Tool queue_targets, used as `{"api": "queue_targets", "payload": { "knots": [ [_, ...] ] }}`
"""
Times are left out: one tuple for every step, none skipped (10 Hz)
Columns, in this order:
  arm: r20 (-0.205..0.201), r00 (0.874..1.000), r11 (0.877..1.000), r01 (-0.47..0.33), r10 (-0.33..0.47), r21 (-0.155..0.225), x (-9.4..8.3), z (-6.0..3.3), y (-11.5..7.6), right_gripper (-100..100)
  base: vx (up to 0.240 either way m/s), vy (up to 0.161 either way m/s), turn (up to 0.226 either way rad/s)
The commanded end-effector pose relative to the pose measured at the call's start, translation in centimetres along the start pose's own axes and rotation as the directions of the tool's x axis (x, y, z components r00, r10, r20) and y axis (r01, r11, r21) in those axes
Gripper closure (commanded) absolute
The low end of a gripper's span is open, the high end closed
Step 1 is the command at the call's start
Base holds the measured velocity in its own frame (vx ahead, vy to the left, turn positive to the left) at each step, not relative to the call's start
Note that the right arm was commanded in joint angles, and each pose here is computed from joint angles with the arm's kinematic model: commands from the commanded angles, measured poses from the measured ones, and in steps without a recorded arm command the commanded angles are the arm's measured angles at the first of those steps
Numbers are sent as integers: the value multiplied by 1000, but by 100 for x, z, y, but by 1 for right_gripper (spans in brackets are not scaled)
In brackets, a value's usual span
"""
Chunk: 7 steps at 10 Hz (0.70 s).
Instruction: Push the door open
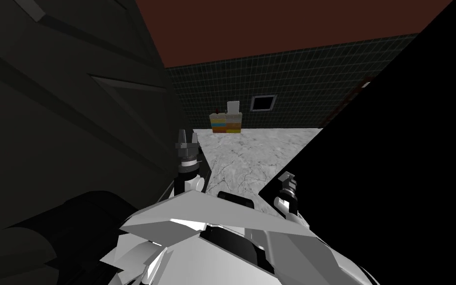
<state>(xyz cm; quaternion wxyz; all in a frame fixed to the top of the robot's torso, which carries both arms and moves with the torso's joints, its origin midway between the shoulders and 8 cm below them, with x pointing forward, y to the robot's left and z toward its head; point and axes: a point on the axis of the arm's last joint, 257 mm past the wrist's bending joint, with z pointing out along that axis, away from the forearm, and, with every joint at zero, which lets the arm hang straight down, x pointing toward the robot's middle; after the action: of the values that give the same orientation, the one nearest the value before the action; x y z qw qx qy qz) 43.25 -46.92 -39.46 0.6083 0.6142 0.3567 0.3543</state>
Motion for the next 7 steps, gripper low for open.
{"api": "queue_targets", "payload": {
  "knots": [
    [24, 1000, 1000, 1, -1, -9, -110, 10, 31, 100, 190, -28, -33],
    [24, 1000, 1000, 1, -1, -9, -110, 10, 31, 100, 123, -12, -20],
    [57, 998, 1000, 1, 0, -9, -250, 7, 31, 100, 161, 0, -39],
    [65, 998, 1000, 1, 0, -9, -284, 6, 31, 100, 193, -8, -50],
    [65, 998, 1000, 1, 0, -9, -284, 6, 31, 100, 121, -1, -23],
    [88, 996, 1000, 1, 0, -9, -381, 1, 32, 100, 163, 1, -37],
    [102, 995, 1000, 1, 0, -9, -439, -3, 32, 100, 202, 10, -45]
  ]
}}
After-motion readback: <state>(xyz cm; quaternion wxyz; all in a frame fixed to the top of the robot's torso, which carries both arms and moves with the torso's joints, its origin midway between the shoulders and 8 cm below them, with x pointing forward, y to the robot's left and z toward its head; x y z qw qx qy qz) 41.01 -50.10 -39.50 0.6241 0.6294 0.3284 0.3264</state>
